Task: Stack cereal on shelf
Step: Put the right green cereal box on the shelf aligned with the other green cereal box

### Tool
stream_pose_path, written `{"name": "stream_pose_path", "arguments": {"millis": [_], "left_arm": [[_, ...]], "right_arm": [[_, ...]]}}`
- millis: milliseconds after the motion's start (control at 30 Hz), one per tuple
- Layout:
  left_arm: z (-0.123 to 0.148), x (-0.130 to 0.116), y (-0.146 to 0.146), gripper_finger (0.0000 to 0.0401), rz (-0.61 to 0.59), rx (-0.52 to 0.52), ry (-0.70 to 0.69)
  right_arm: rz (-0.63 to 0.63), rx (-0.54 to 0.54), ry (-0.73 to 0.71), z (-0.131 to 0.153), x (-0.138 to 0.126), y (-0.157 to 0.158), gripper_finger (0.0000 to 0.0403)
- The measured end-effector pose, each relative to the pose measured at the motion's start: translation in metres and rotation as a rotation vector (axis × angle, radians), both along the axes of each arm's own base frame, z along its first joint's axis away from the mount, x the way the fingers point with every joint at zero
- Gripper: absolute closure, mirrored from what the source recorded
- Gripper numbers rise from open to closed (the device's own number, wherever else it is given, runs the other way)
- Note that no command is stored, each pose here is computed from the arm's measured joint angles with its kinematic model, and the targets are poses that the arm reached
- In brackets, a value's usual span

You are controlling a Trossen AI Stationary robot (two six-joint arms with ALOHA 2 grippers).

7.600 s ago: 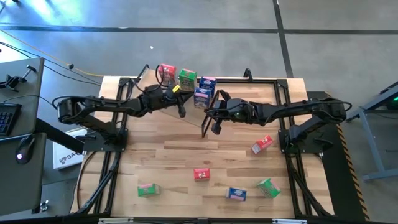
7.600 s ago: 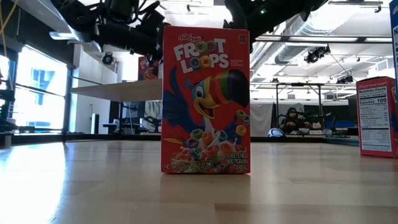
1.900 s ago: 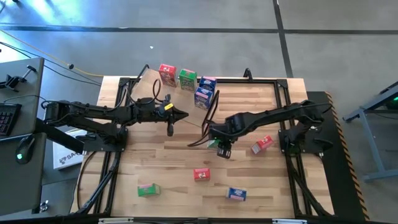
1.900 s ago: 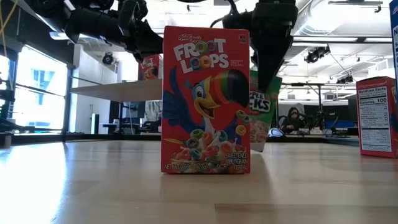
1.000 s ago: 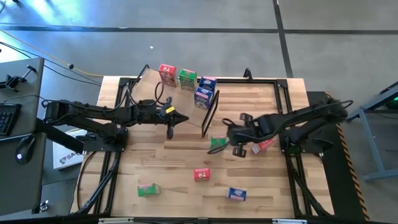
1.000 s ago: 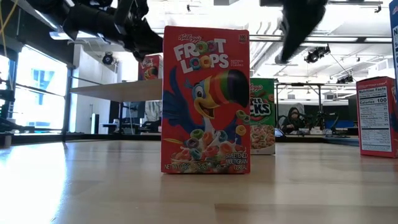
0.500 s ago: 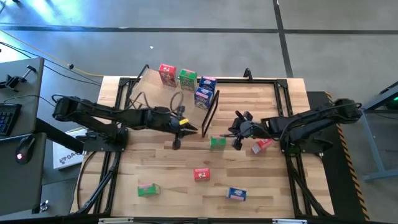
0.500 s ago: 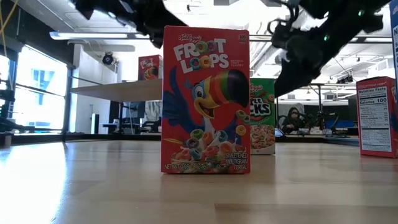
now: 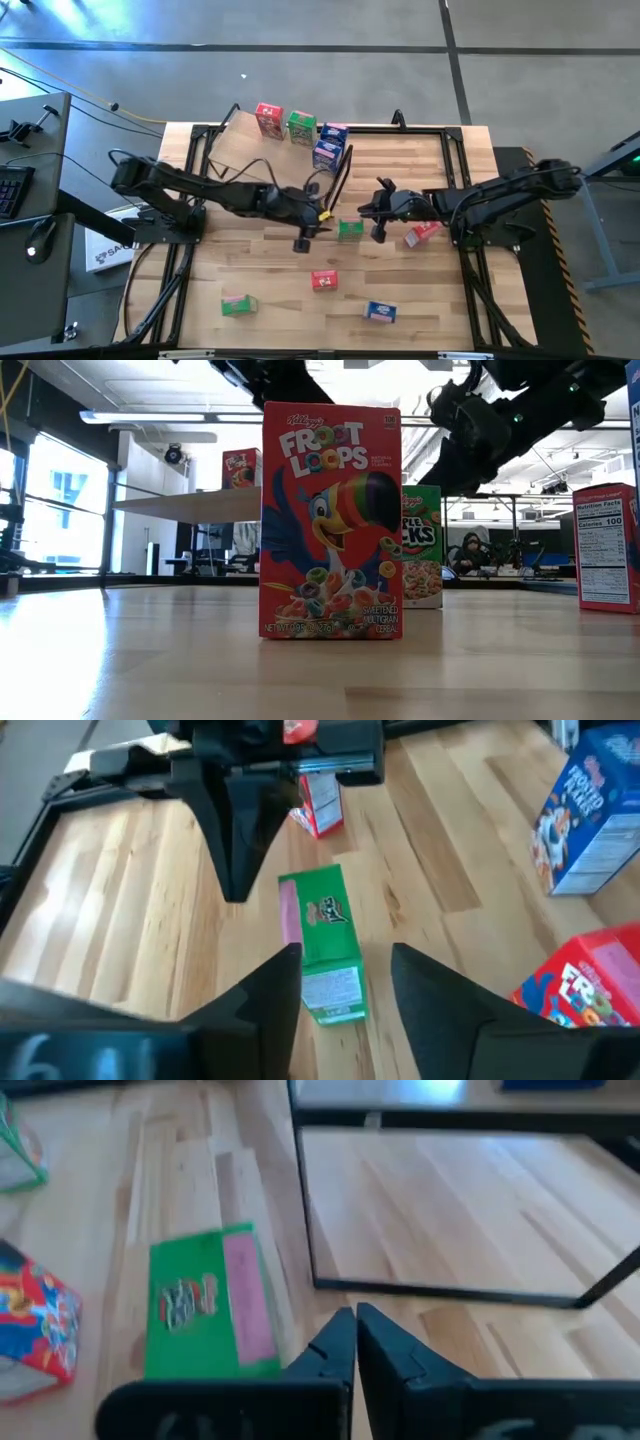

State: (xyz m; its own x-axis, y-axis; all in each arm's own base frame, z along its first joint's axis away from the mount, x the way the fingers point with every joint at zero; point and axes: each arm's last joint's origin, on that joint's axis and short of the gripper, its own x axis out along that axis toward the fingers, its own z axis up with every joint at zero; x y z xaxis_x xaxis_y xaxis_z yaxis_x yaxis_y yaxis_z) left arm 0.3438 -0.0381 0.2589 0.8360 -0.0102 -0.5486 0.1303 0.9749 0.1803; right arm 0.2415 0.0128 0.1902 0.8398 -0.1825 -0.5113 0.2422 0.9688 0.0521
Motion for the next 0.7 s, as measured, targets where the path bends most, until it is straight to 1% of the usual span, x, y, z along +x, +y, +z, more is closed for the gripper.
{"name": "stream_pose_path", "arguments": {"millis": [167, 333, 700], "left_arm": [[-0.001, 0.008, -0.007, 0.0233, -0.011, 0.018, 0.015], [-0.004, 0.012, -0.009, 0.0221, -0.014, 0.01, 0.015], [-0.029, 0.022, -0.01, 0.0212, -0.008, -0.004, 0.096]], "right_arm": [[0.038, 0.01, 0.048, -0.011, 0.004, 0.001, 0.0403], [0.086, 0.016, 0.032, -0.018, 0.012, 0.003, 0.0403], [0.156, 0.048, -0.017, -0.028, 0.025, 0.007, 0.0403]]}}
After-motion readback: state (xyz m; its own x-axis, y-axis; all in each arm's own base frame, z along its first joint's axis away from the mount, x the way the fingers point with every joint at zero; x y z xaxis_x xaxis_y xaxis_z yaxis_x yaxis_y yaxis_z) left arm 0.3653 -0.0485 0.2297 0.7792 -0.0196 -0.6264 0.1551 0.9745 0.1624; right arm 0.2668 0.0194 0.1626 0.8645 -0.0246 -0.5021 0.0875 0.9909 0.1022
